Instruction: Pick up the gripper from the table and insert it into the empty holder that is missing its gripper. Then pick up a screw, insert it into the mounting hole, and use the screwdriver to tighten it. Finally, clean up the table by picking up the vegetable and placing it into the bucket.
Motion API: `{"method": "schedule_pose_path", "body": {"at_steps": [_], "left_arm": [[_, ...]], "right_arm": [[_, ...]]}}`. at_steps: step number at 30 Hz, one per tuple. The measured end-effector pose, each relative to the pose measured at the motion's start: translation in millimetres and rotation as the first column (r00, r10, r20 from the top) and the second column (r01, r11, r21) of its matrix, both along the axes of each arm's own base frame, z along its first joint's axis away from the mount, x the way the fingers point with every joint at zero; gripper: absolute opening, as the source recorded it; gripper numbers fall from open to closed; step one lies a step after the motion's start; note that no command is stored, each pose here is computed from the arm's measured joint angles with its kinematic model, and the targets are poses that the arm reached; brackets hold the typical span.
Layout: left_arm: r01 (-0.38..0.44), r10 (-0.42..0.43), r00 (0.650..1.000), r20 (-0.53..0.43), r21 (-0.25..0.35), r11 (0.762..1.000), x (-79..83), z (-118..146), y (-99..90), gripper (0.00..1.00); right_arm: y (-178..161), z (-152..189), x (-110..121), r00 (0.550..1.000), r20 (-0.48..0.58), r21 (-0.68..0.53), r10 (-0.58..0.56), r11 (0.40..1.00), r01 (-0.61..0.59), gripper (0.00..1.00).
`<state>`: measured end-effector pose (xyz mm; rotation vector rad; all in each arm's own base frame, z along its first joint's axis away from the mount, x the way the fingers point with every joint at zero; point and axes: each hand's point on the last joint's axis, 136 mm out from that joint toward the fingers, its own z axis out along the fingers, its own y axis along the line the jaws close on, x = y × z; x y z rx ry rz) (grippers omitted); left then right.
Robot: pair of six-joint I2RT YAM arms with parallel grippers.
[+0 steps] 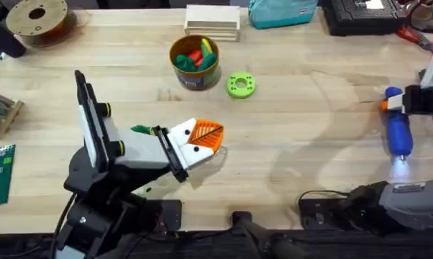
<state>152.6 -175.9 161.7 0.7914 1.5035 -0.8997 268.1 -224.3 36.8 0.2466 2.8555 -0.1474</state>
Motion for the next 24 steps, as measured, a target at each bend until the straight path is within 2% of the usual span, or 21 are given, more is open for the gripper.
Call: {"method": "schedule_pose_path", "body": {"at_steps": [4,12,18,24], "left_arm": [[0.000,0.000,1.000,0.000,0.000,1.000,0.0,0.0,0.0,0.007],[0.000,0.000,1.000,0.000,0.000,1.000,0.1,0.0,0.0,0.007],[0.000,0.000,1.000,0.000,0.000,1.000,0.0,0.0,0.0,0.007],[0.000,0.000,1.000,0.000,0.000,1.000,0.1,0.0,0.0,0.007]], "right_arm": [[1.0,15.9,2.3,0.999,0.044,-0.015,-0.014,1.000,0.015,0.031],[25.2,85.9,26.4,0.963,0.268,-0.038,0.002,0.999,0.009,0.031],[59.9,142.0,43.0,0.905,0.424,-0.073,0.045,0.997,-0.015,0.031],[115.0,194.9,49.6,0.820,0.545,-0.134,0.174,0.984,-0.120,0.031]]}}
